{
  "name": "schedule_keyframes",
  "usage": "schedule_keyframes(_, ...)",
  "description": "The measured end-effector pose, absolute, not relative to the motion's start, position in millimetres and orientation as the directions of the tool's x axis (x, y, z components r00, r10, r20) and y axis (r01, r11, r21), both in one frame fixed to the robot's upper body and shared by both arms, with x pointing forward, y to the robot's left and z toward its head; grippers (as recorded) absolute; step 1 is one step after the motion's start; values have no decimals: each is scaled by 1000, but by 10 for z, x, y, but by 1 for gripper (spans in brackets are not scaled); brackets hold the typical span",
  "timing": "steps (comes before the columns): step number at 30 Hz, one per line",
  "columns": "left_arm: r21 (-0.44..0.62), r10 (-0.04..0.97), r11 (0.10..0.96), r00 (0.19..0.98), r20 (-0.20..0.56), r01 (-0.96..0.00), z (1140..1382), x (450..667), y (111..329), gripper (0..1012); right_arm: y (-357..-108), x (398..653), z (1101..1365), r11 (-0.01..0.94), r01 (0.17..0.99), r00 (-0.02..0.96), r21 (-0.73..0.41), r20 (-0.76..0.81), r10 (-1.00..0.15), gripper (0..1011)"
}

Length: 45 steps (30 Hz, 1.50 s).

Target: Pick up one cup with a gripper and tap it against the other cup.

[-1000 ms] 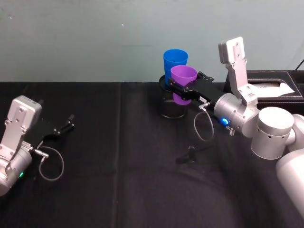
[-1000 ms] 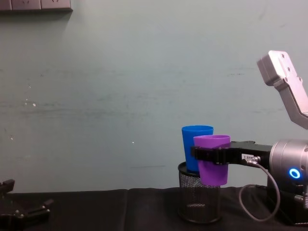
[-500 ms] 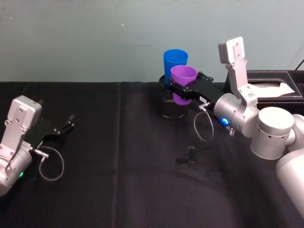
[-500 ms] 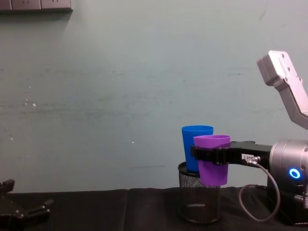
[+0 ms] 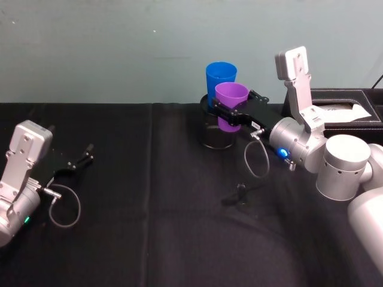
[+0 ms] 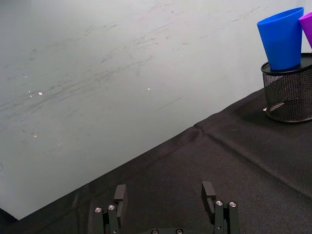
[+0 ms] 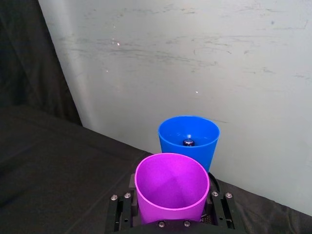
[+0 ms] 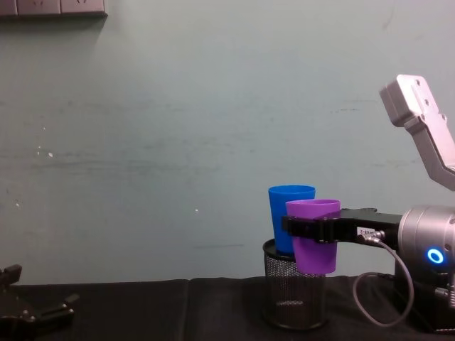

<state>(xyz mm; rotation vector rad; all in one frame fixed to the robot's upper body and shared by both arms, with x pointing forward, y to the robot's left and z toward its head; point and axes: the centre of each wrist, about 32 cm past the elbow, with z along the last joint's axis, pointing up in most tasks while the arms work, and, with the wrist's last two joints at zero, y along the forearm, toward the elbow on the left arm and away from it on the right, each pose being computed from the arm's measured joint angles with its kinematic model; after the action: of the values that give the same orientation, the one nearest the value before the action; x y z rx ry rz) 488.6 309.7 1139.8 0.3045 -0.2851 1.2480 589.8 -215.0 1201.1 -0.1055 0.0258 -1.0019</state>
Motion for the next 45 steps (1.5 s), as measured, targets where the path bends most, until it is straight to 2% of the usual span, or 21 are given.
schedule_keyframes(45, 70, 880, 287, 292, 374, -955, 11398, 4886, 3097, 1000, -2150, 5898, 12011, 534, 840, 539, -100, 27, -842, 731)
